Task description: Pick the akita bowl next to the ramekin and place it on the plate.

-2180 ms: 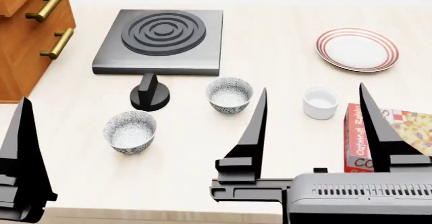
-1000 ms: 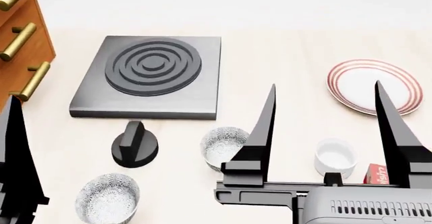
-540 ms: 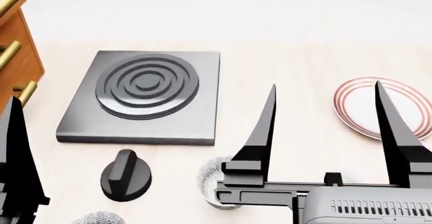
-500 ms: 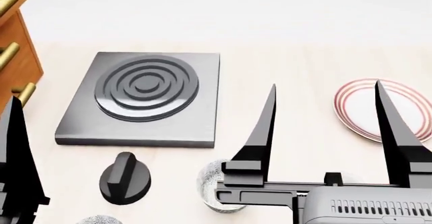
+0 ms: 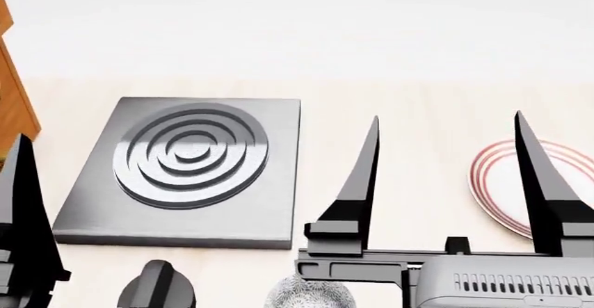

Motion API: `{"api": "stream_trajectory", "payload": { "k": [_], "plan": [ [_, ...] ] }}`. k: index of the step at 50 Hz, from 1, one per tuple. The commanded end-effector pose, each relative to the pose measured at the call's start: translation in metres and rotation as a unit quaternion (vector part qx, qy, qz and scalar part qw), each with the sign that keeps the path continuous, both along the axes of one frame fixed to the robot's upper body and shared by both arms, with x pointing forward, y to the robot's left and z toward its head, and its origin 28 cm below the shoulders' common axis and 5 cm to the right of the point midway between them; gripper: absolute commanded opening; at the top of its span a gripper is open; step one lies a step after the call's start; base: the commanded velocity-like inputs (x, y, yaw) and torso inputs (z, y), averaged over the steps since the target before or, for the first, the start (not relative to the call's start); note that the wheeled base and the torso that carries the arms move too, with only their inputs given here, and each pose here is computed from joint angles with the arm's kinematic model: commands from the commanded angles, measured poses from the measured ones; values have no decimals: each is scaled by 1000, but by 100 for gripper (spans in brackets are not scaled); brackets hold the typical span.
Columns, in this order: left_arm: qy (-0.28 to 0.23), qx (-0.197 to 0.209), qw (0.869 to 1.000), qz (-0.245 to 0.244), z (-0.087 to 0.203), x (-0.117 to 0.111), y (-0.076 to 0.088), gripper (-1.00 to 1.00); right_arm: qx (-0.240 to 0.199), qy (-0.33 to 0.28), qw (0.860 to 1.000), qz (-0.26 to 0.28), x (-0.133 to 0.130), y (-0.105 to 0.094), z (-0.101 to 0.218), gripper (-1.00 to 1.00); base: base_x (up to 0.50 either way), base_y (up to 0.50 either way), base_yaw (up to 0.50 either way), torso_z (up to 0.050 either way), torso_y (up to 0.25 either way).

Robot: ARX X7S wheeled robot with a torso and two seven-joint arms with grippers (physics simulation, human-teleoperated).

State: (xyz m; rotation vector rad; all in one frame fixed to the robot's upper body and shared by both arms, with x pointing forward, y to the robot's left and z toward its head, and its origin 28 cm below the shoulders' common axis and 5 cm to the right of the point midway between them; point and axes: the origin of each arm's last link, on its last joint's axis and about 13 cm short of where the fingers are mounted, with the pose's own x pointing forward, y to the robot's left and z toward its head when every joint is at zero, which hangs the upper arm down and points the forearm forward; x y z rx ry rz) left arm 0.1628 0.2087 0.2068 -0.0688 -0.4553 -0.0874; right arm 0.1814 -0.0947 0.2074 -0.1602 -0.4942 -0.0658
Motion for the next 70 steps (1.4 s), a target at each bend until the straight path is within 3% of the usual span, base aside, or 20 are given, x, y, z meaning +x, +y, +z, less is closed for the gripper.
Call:
{"api": "stream_trajectory", "payload": {
  "k": [1, 31, 70],
  "plan": [
    [1, 1, 1000, 0, -1, 1, 0, 100, 1, 0, 1000, -1, 0, 0, -1, 100, 254, 0, 0, 0, 0],
    [3, 8, 1000, 3, -5, 1, -1, 100, -9, 2, 1000, -5, -1, 2, -3, 100, 161, 0, 0, 0, 0],
    [7, 13, 1000, 3, -8, 2, -1, 100, -9, 10, 1000, -3, 1, 2, -6, 100, 0, 0, 0, 0, -110]
  ]
}}
